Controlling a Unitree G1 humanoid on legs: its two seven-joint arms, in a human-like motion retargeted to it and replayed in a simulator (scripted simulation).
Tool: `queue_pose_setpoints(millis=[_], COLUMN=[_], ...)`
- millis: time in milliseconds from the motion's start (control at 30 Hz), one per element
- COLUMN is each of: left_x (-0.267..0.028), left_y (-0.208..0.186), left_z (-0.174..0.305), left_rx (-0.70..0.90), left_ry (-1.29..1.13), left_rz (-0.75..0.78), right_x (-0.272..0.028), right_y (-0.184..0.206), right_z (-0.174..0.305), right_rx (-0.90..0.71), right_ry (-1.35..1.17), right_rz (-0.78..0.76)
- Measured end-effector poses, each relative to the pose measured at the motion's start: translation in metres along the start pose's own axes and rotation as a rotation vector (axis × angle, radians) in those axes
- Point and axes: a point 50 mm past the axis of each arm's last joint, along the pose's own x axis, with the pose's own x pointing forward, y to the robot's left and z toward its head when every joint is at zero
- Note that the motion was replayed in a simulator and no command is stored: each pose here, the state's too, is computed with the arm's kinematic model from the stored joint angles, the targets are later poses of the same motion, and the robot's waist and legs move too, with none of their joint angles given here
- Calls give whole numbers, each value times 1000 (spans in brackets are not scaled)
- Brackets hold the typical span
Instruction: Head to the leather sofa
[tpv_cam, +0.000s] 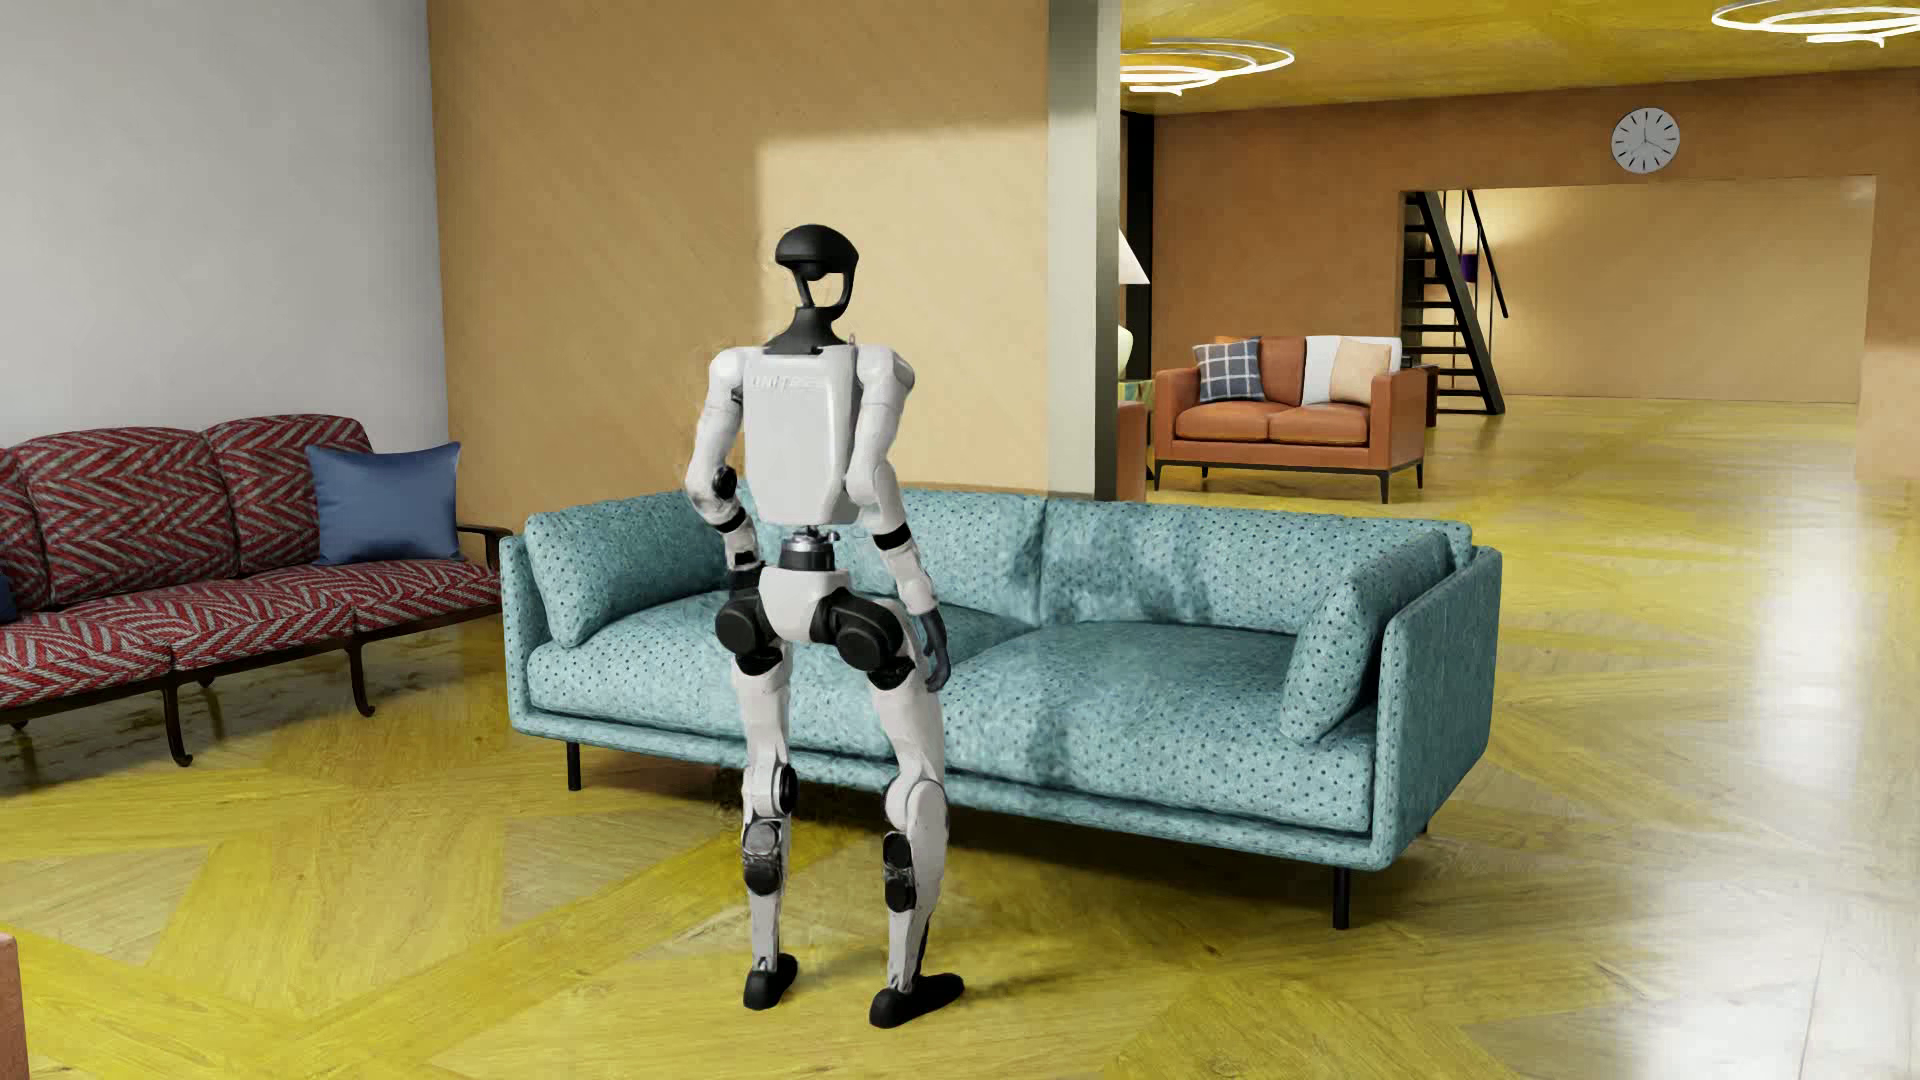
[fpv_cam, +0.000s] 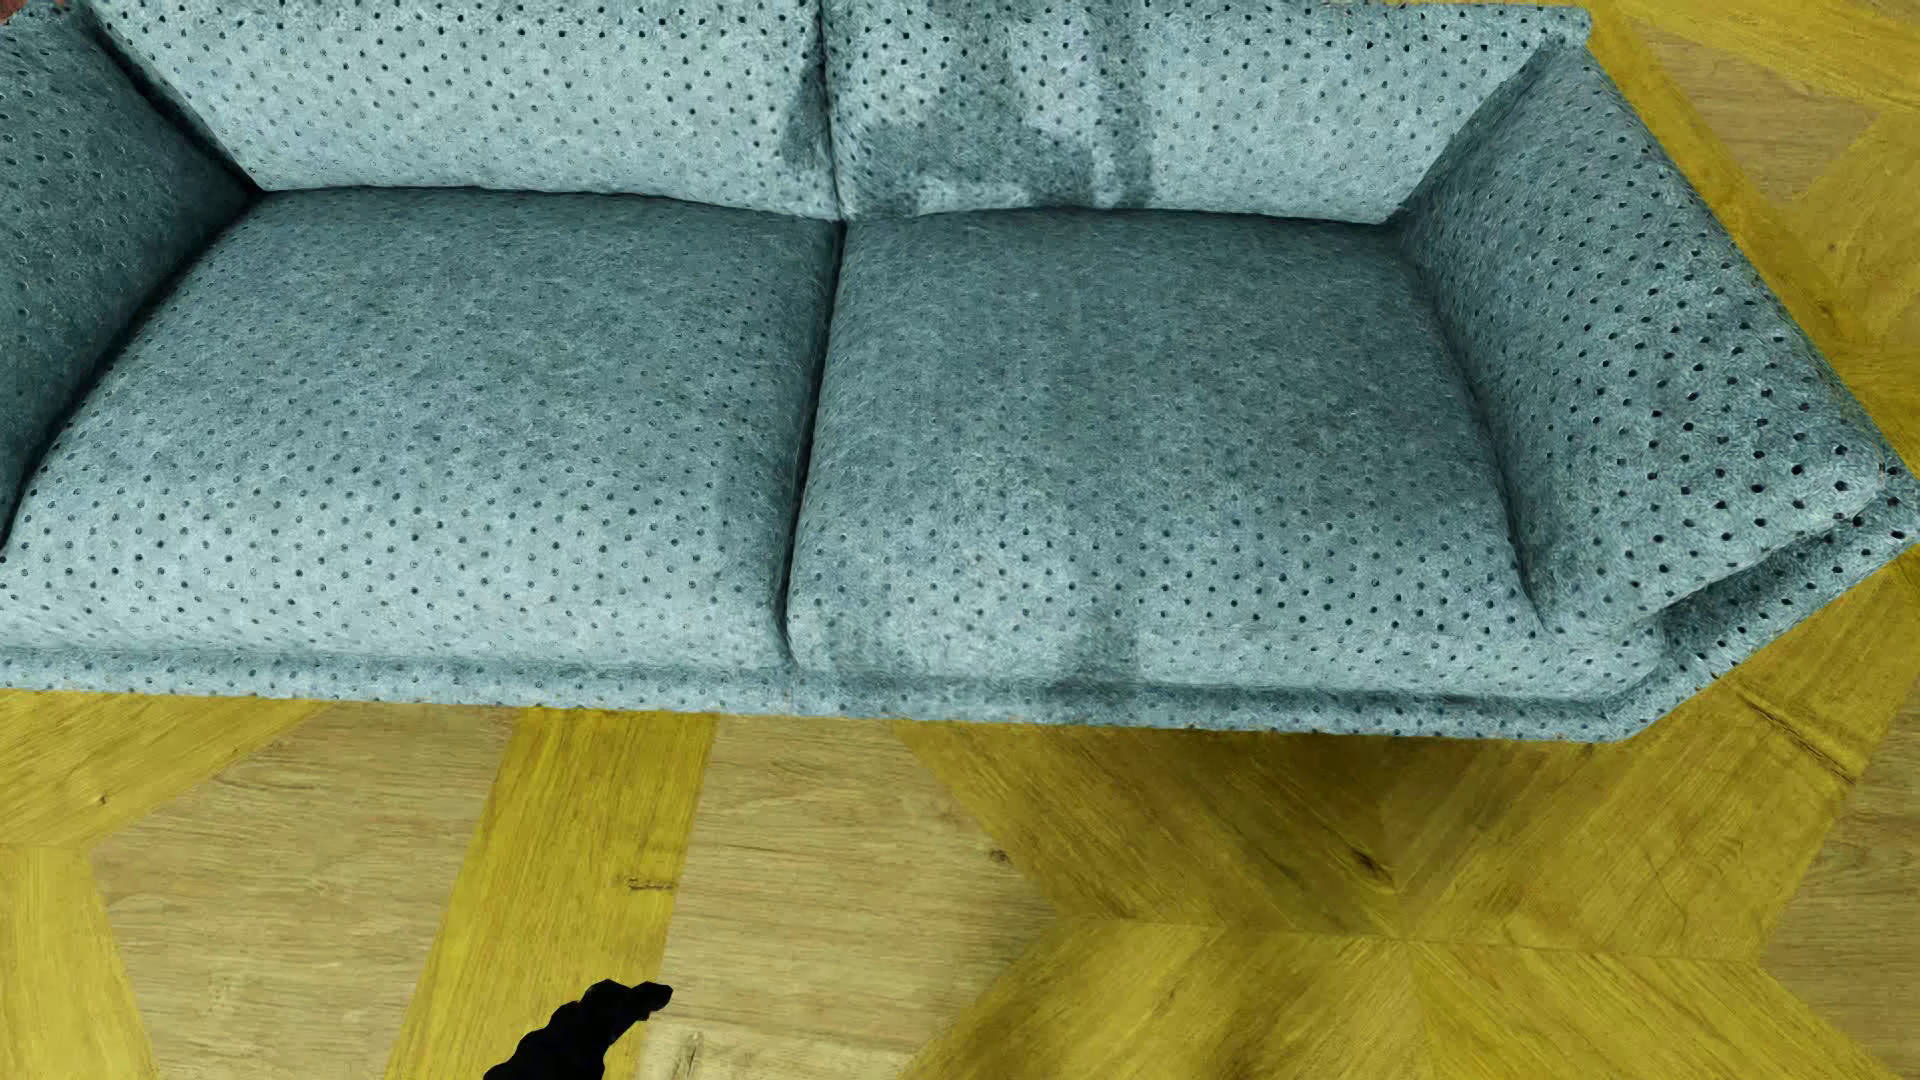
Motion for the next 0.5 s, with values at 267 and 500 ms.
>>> queue_pose_setpoints(millis=[267,500], left_x=[-5,-3], left_y=[-36,-34], left_z=[39,49], left_rx=[130,152], left_ry=[-118,-159], left_rz=[-177,-185], right_x=[-3,-3], right_y=[-12,0], right_z=[9,-8], right_rx=[77,135], right_ry=[-41,43], right_rz=[-85,-43])
